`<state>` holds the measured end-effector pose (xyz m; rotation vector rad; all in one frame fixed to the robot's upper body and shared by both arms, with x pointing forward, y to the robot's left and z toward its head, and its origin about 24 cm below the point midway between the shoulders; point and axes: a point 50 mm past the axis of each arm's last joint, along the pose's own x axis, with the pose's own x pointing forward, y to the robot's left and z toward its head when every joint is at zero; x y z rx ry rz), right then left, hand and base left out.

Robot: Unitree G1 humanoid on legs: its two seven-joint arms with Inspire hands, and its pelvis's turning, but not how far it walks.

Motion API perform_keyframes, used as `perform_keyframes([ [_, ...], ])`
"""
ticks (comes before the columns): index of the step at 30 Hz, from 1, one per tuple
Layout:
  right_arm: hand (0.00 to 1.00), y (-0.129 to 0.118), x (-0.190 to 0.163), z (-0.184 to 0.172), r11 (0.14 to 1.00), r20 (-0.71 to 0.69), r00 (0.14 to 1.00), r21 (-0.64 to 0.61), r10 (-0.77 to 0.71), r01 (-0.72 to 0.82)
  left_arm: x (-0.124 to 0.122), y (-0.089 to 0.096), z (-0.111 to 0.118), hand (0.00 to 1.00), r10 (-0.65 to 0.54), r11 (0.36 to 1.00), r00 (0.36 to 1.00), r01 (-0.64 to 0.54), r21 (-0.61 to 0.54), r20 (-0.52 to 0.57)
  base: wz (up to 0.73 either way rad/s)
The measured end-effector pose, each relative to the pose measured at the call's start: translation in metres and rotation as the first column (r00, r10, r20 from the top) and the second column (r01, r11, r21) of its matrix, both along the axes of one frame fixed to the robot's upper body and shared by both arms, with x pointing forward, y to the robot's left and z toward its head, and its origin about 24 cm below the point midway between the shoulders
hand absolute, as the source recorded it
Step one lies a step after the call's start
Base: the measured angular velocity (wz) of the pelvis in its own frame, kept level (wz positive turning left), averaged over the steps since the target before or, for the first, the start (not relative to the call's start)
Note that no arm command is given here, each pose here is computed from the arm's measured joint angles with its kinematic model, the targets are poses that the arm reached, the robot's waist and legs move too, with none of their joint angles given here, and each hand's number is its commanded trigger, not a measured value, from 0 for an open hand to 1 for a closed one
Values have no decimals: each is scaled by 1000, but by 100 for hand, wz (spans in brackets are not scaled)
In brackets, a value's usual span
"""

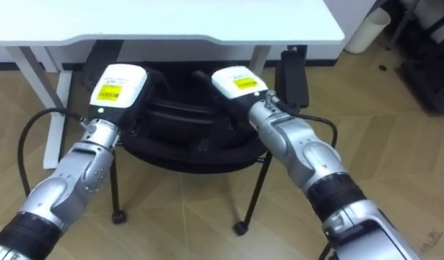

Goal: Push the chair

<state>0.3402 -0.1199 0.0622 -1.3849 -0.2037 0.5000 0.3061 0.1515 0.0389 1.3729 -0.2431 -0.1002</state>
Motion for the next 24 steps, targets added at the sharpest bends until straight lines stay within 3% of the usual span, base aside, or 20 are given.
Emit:
perform_keyframes([
  [6,0,-8,-4,14,999,69,997,-26,28,-26,-2,7,-1,0,4,1000,999,-4,-7,-41,-8],
  [9,0,-18,-14,33,999,169,985,-7,38,-38,-2,11,0,0,7,1000,999,-7,3,-39,-4],
  [12,0,-53,-14,59,975,328,932,207,-151,86,-5,17,-3,0,23,1000,998,-25,-20,-53,-4],
  [15,0,-104,-31,102,890,510,766,423,-391,173,-13,25,-1,0,9,999,999,-10,-31,-36,0],
  [17,0,-149,-60,127,810,614,567,557,-550,183,-26,40,0,0,4,997,1000,-6,-79,-22,0],
  [18,0,-158,-67,131,790,629,513,585,-584,182,-29,43,1,0,12,996,1000,-13,-84,-16,-8],
  [20,0,-189,-98,142,709,646,313,687,-696,160,-40,58,8,0,34,991,999,-32,-128,11,-7],
  [21,0,-194,-105,143,692,645,266,705,-716,152,-41,62,10,0,43,989,999,-40,-144,16,-5],
  [23,0,-215,-126,141,638,625,125,755,-770,154,-47,88,16,0,150,973,987,-139,-185,49,-8],
  [24,0,-219,-131,141,623,616,96,767,-782,153,-50,97,19,0,191,962,979,-172,-211,72,0],
])
